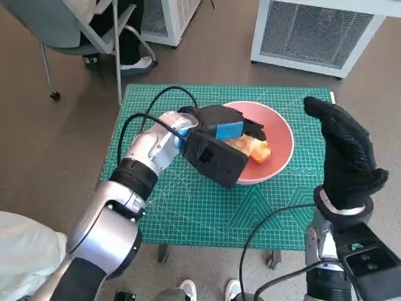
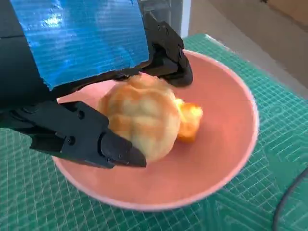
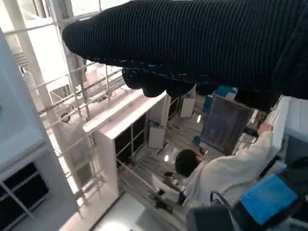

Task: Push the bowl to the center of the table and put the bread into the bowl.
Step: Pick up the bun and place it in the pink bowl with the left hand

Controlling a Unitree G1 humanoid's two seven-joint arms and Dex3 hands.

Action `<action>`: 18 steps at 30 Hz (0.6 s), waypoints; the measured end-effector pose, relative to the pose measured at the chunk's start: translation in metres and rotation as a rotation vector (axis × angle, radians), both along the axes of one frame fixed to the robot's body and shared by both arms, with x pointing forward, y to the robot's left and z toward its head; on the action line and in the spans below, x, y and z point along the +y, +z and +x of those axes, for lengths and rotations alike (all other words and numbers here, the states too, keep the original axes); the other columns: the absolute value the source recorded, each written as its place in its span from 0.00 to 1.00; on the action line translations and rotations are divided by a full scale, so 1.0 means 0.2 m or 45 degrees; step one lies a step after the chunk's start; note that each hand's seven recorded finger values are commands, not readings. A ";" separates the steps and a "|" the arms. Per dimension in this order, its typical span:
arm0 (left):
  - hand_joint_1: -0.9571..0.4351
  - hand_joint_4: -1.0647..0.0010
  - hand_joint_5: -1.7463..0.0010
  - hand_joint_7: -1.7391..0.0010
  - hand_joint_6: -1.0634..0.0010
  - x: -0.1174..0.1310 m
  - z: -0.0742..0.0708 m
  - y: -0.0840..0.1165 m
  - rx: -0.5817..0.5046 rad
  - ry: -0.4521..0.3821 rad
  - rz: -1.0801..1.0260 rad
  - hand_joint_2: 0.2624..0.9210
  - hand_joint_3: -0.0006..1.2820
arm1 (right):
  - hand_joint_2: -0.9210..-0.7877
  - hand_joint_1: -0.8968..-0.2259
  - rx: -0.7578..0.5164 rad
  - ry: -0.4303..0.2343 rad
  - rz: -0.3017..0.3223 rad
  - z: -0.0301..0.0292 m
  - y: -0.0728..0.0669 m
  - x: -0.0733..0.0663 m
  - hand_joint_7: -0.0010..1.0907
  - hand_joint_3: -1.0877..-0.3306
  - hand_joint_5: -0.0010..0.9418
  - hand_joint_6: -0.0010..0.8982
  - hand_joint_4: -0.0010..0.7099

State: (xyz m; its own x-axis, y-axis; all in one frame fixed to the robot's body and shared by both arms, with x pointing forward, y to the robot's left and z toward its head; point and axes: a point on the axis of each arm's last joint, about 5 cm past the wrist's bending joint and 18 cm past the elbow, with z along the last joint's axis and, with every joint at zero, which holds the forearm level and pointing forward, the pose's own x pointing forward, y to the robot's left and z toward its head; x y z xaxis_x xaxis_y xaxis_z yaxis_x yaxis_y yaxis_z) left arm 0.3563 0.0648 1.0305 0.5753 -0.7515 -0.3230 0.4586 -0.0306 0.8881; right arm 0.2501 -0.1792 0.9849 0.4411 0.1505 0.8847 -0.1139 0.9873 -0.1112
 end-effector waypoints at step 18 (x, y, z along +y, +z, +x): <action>0.42 0.85 0.98 0.96 0.67 0.22 -0.04 0.06 -0.139 -0.054 -0.777 1.00 0.07 | 0.00 0.74 -0.008 -0.067 -0.017 0.014 0.04 -0.04 0.62 0.74 0.00 0.17 0.63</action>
